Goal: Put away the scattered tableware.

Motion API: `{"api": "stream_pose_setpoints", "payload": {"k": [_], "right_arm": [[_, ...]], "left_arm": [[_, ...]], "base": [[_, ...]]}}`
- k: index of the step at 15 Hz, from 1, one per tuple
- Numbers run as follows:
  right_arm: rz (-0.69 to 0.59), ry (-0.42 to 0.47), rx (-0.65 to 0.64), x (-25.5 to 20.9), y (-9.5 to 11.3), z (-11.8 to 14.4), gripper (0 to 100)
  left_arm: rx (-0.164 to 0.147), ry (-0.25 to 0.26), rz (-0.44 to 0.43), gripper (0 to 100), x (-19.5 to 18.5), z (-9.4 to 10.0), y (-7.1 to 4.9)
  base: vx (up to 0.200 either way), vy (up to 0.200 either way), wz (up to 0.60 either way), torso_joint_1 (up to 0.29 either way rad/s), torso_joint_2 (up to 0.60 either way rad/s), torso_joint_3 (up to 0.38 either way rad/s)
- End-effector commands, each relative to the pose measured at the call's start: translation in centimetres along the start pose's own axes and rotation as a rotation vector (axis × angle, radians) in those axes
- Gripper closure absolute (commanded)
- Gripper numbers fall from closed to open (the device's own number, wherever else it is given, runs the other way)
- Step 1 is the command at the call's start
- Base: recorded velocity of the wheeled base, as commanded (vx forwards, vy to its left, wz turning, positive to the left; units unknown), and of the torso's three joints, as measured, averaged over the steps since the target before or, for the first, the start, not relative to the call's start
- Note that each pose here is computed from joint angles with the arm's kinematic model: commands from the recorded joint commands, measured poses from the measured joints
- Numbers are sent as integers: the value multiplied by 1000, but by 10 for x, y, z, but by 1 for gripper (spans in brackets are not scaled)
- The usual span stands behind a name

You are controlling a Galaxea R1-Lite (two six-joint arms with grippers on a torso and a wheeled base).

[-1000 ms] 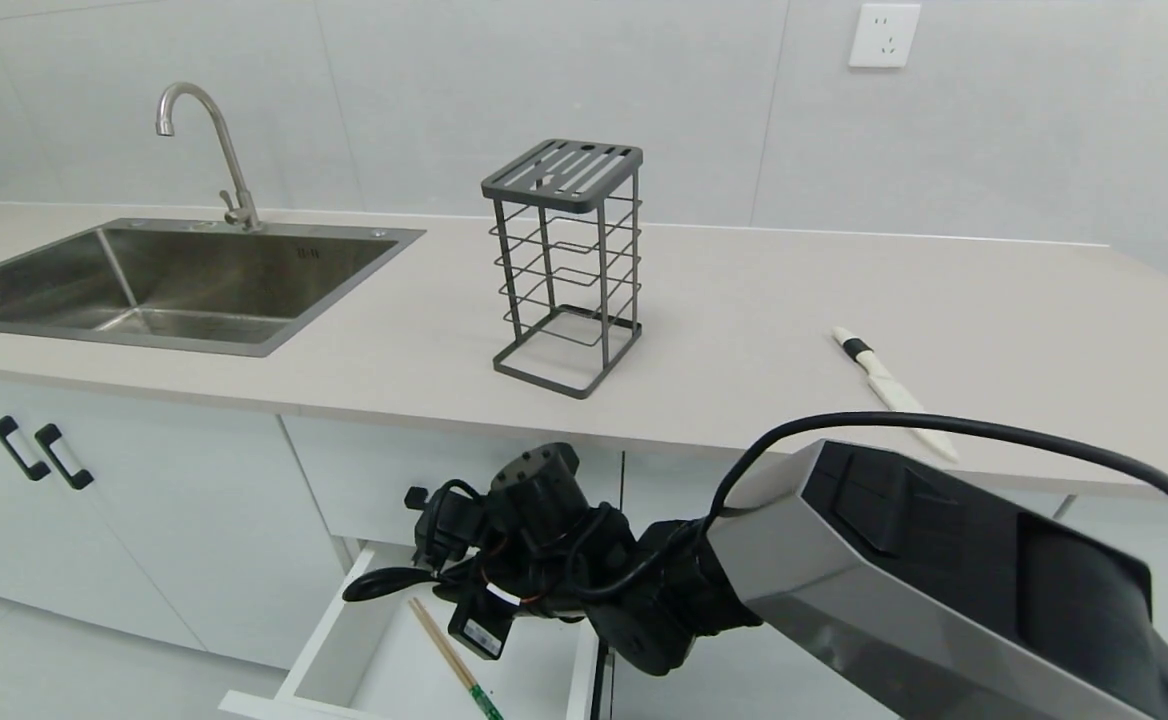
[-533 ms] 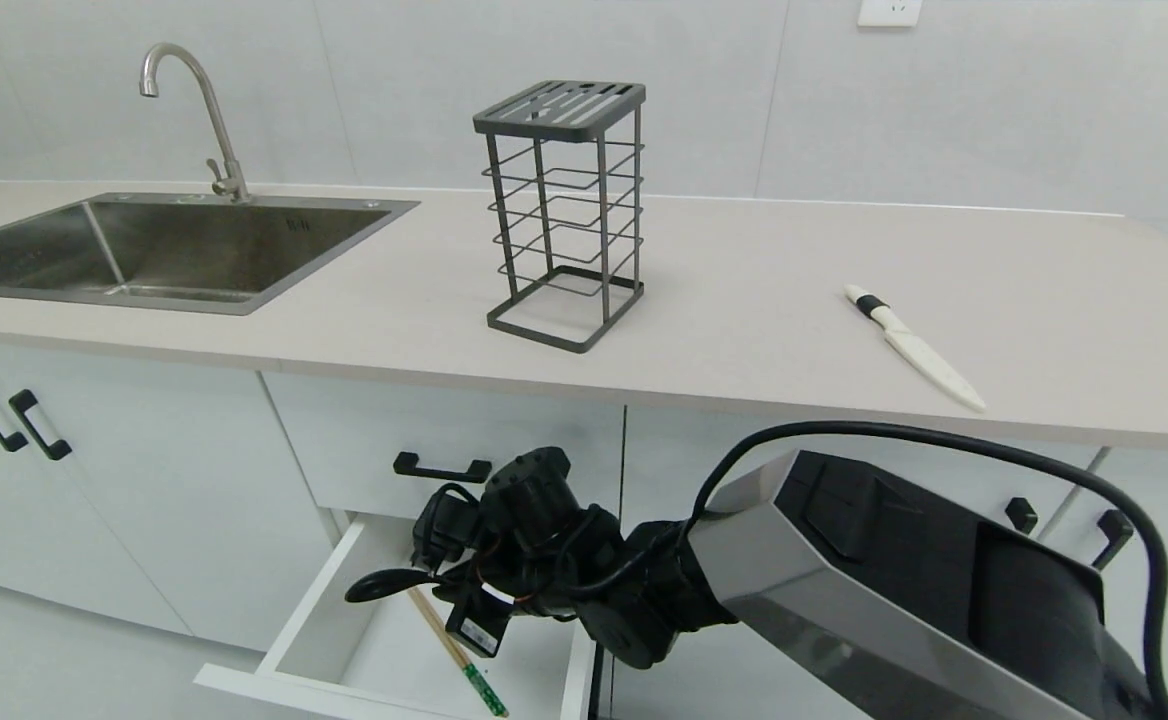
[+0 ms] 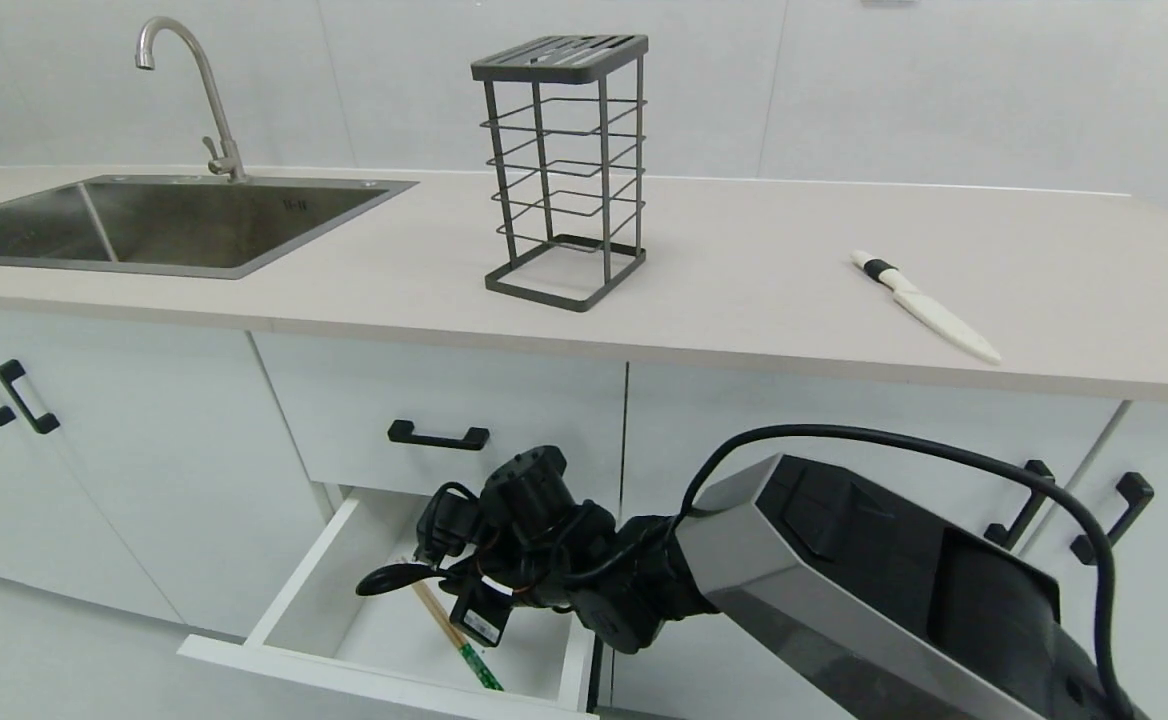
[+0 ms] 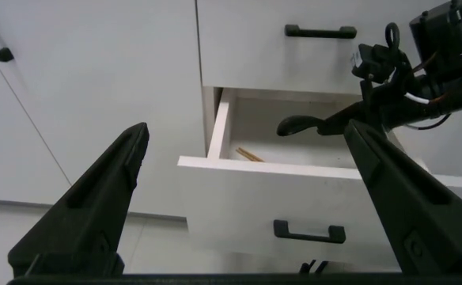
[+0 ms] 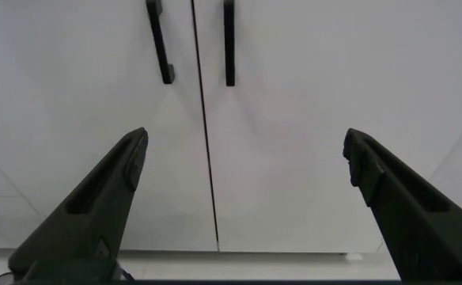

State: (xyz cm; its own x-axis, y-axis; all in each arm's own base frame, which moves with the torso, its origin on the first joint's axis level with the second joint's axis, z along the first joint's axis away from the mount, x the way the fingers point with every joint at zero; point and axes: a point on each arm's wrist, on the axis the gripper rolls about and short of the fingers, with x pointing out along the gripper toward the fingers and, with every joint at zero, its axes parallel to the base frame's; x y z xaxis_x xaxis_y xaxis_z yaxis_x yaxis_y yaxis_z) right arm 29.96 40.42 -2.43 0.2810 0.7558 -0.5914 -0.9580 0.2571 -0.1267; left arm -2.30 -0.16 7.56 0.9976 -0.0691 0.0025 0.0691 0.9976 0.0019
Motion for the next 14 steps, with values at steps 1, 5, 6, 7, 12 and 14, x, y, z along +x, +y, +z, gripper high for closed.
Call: {"api": "stream_pose_setpoints", "payload": {"k": [1, 5, 6, 7, 12, 14], "right_arm": [[-2, 6, 4, 6, -2, -6, 100], [-11, 5, 8, 11, -7, -9, 100], [-10, 9, 10, 12, -7, -11, 100], [-10, 9, 10, 13, -7, -12, 100], [-24, -21, 4, 15, -12, -4, 100], [-30, -34, 2, 15, -14, 0, 100]], "left_arm": [[0, 1, 0, 0, 0, 0, 0], [0, 1, 0, 0, 0, 0, 0], [0, 1, 0, 0, 0, 0, 0], [0, 1, 0, 0, 0, 0, 0], [0, 1, 0, 0, 0, 0, 0], [0, 1, 0, 0, 0, 0, 0]], "base": [[0, 0, 0, -154, 203, 119], [0, 0, 0, -165, 278, 104], [0, 0, 0, -46, 276, 41], [0, 0, 0, -22, 203, 36], [0, 0, 0, -5, 34, 15], [0, 0, 0, 0, 0, 0]]}}
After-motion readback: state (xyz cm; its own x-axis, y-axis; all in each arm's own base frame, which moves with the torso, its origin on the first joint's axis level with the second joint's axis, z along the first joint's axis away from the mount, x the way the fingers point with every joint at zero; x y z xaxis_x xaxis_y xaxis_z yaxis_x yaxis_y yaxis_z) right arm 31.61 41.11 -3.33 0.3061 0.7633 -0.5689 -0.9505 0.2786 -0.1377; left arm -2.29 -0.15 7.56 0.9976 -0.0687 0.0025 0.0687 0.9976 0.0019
